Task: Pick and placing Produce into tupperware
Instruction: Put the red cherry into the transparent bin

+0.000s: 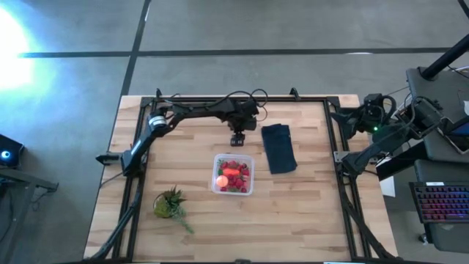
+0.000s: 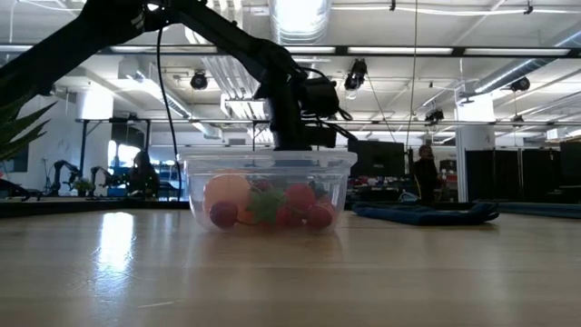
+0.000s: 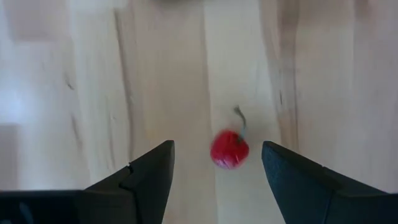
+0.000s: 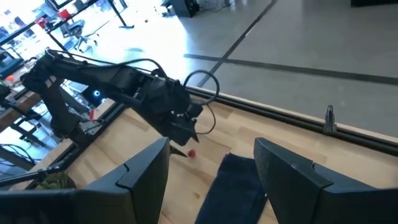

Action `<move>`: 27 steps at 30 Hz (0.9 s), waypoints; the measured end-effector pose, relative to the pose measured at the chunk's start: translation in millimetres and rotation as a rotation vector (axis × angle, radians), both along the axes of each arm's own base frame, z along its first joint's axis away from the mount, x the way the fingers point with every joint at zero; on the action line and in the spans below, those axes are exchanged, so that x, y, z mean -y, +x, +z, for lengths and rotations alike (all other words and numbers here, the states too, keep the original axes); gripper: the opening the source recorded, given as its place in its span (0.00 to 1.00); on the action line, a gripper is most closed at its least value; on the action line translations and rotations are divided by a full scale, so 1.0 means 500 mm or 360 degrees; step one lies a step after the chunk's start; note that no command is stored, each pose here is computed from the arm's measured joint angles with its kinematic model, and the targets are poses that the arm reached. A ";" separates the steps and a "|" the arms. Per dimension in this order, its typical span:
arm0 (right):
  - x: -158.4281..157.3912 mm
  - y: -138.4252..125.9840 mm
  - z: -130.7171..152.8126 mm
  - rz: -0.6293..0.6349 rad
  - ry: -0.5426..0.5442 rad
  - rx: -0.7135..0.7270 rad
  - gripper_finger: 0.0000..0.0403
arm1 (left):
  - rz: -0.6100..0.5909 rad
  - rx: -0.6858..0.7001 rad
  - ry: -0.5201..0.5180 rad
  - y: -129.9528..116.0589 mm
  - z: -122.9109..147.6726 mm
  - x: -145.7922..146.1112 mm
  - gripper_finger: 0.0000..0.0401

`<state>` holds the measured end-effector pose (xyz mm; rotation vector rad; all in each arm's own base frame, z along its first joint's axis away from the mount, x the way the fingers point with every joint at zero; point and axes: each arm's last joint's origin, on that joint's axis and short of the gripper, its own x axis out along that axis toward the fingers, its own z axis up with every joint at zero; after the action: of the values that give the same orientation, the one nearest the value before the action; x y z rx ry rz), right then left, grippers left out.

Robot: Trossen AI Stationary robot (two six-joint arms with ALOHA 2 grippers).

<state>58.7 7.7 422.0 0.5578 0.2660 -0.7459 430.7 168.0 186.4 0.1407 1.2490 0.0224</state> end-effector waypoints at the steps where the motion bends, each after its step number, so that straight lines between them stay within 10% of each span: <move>1: 0.000 0.000 0.000 -0.0005 -0.0006 0.0003 0.56 | -0.0001 -0.0023 -0.0010 -0.003 -0.001 0.001 0.57; 27: 0.003 -0.002 0.002 -0.0038 -0.0052 0.0030 0.56 | 0.0042 -0.0156 -0.0011 -0.016 0.000 0.006 0.57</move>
<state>57.9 6.4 423.0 0.5375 0.2299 -0.7667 422.9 164.8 186.2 0.1207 1.3487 0.0344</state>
